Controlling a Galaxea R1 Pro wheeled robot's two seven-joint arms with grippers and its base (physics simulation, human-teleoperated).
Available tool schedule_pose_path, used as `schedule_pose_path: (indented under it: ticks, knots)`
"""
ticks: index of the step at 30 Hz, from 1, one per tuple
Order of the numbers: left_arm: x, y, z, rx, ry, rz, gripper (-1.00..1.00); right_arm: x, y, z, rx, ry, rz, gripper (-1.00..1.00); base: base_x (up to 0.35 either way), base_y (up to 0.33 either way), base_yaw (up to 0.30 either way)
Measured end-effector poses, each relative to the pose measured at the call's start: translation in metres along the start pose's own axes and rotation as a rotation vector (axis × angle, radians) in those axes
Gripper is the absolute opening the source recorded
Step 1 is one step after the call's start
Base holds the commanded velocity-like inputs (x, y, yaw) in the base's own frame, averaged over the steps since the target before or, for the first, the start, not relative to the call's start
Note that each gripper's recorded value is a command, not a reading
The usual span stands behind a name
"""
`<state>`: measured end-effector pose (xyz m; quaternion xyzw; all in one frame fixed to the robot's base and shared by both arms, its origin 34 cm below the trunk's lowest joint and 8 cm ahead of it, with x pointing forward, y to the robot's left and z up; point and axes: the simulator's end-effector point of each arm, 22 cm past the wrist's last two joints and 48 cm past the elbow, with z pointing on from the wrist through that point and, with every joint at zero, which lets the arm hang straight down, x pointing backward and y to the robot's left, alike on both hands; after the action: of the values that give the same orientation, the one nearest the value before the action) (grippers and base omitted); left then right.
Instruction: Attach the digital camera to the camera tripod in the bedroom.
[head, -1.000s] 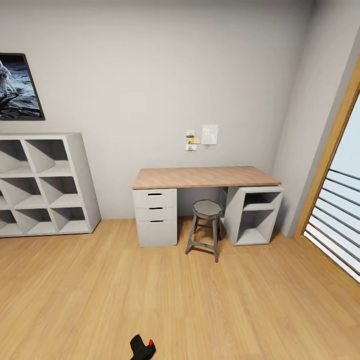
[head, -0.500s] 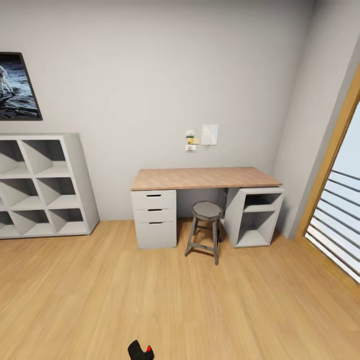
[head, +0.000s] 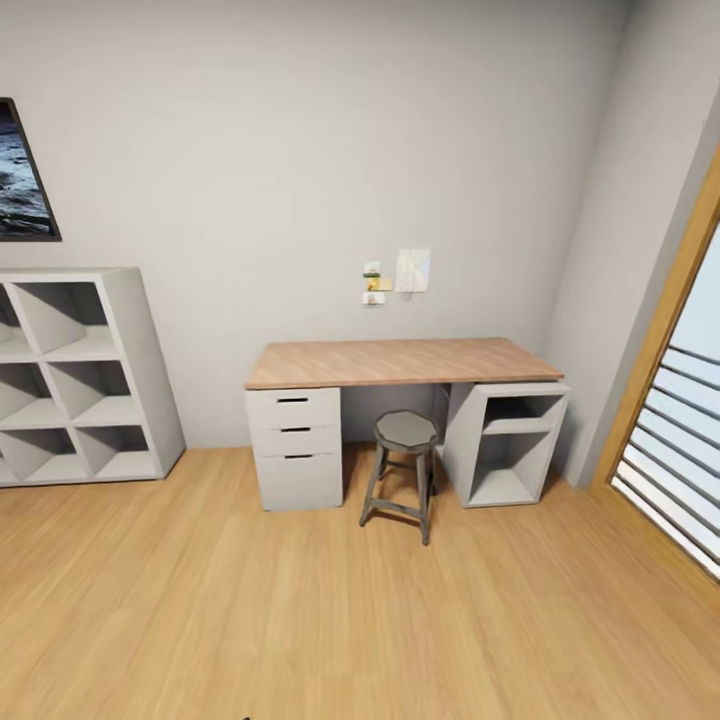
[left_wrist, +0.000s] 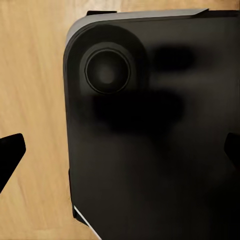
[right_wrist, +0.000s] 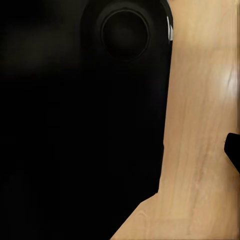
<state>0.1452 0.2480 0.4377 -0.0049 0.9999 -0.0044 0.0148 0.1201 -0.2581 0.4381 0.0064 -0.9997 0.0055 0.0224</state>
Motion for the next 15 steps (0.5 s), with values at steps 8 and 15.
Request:
schedule_pose_path:
  ticks: [8, 15]
  knots:
    - [-0.0001, -0.0005, 0.0000, 0.001, -0.001, 0.001, 1.00, -0.0004, -0.0030, 0.0000, 0.004, -0.001, 0.002, 1.00, 0.019, 0.032, 0.000]
    - [-0.0004, -0.0010, 0.0000, 0.001, -0.001, 0.001, 1.00, -0.0006, -0.0035, 0.0000, 0.005, -0.002, 0.003, 1.00, 0.001, 0.251, 0.000]
